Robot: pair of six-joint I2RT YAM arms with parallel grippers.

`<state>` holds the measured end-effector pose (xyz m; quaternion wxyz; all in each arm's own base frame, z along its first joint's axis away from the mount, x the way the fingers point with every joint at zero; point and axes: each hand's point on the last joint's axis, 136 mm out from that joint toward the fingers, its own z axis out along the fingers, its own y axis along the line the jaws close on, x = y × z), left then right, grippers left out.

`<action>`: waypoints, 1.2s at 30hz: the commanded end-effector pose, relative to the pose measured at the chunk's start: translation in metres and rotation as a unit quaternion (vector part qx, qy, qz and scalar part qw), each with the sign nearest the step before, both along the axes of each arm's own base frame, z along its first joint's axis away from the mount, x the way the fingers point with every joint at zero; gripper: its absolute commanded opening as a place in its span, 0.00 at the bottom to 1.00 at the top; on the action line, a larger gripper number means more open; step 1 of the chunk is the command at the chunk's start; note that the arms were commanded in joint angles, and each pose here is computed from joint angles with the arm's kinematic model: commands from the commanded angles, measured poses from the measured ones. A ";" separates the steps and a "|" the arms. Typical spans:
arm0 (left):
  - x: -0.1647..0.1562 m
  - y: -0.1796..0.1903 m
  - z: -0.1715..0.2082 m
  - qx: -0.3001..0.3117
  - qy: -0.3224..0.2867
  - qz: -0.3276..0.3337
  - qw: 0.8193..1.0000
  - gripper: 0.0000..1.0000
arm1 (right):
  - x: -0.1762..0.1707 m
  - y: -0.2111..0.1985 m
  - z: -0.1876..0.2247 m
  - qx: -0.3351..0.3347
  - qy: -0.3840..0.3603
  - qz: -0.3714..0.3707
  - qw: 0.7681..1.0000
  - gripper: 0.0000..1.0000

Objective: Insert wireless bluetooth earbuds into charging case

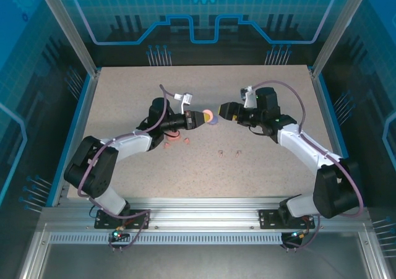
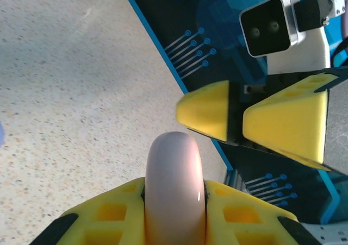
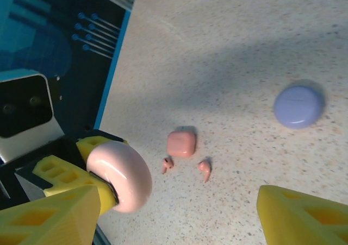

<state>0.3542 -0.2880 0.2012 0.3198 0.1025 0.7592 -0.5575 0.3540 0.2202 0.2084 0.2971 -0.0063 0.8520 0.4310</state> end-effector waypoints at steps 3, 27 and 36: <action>-0.010 -0.003 0.027 -0.005 -0.030 -0.037 0.999 0.00 | -0.007 0.024 0.019 0.022 -0.055 0.053 0.997 0.76; -0.016 -0.001 0.060 -0.023 -0.065 -0.038 0.997 0.00 | 0.010 -0.005 -0.041 0.019 0.030 0.003 0.999 0.62; -0.015 -0.002 0.056 -0.021 -0.063 -0.040 0.997 0.00 | -0.014 -0.004 0.015 0.046 -0.027 0.019 0.998 0.63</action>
